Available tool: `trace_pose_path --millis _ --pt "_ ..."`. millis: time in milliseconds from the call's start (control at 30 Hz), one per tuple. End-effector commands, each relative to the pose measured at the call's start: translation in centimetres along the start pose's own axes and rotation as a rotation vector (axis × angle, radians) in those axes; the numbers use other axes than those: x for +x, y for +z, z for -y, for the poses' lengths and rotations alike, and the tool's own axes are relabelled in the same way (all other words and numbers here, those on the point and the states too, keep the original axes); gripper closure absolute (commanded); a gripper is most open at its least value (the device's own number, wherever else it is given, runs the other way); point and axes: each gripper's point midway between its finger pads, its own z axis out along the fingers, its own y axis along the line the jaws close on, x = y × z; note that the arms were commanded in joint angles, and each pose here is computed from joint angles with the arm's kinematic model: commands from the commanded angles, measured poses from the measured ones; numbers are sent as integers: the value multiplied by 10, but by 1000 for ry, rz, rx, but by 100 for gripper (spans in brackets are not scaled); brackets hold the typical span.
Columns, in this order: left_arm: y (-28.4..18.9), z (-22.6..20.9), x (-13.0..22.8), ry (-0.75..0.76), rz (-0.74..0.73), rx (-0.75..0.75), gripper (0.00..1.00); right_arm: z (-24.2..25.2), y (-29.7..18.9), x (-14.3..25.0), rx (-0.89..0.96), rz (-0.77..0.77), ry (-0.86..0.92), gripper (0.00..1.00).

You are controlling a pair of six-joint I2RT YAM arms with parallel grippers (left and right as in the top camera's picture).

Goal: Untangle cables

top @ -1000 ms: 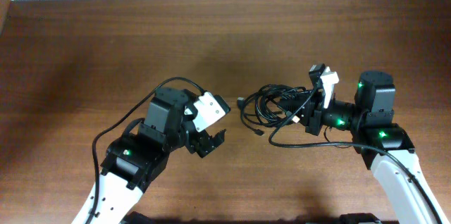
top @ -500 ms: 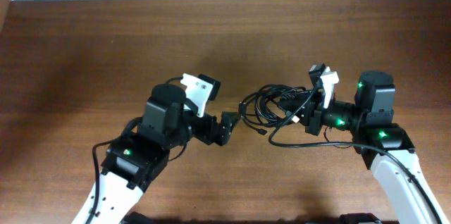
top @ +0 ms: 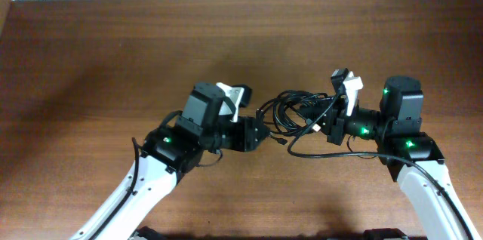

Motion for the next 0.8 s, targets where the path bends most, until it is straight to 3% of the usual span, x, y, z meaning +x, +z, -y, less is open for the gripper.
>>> trace_pose_path --millis 0,133,300,600,767 --pt "5 15 0 44 11 28 44 -2 -2 -4 -7 11 -13 96" --pt "9 21 -7 88 60 9 33 -2 -2 -4 -7 11 -13 96" --pt "12 21 -18 105 143 -59 33 -2 -2 -4 -6 11 -13 96" --pt "36 10 -20 16 145 -97 44 -2 -2 -4 -7 11 -13 96" --pt "45 23 -22 9 129 -18 54 -2 -2 -4 -6 11 -14 96"
